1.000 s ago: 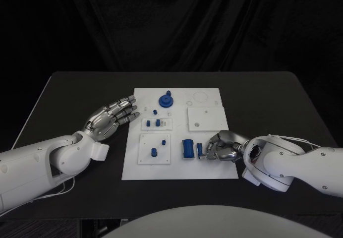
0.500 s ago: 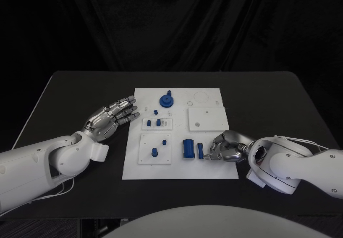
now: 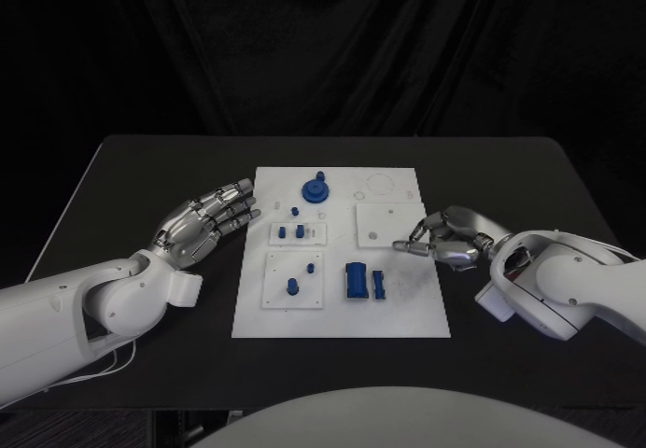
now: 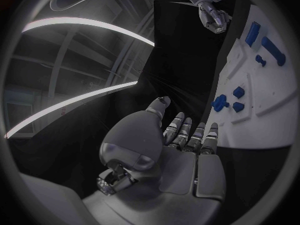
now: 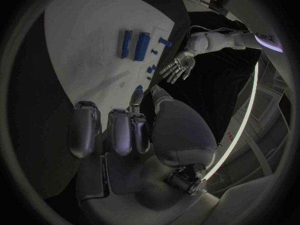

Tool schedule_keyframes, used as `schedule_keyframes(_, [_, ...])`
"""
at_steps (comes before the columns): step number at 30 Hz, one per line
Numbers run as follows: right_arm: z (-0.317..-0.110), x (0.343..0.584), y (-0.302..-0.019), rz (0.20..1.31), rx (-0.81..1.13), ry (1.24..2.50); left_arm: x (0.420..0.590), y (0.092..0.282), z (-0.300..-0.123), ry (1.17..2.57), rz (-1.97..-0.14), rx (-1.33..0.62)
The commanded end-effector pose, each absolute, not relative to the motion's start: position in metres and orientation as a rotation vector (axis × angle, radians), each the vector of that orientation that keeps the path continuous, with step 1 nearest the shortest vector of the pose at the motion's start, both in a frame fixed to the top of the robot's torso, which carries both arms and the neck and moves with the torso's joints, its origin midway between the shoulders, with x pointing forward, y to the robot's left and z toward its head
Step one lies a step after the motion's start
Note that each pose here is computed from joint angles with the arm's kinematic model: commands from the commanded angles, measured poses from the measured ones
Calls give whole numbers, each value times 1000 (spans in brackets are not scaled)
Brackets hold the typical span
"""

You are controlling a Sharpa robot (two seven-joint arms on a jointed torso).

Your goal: Assemble the parts on the task board

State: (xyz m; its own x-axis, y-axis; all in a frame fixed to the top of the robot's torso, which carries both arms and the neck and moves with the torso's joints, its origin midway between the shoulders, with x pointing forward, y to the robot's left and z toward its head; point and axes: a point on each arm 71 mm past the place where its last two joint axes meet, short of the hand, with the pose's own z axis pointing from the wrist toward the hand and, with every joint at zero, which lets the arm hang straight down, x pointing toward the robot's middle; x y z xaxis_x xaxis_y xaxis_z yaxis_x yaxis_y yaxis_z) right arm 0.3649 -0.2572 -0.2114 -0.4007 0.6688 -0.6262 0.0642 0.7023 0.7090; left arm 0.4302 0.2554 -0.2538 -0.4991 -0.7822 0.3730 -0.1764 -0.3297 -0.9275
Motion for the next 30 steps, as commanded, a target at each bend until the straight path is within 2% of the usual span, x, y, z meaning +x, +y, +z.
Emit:
schedule_keyframes(1, [-197,376,-260,895,670,1672,433,256,-243,1403,-1874,-1200])
schedule_keyframes(5, [-189,388,-259,998,664,1549,436,254,-233,1371,-1879,-1171])
schedule_keyframes(11, [-188,400,-256,1111,650,1464,437,250,-225,1319,-1900,-1138])
schedule_keyframes(23, [-199,405,-256,1253,647,1413,441,237,-222,1274,-1954,-1103])
schedule_keyframes(30, [-210,405,-260,1289,657,1405,447,230,-225,1260,-1978,-1088])
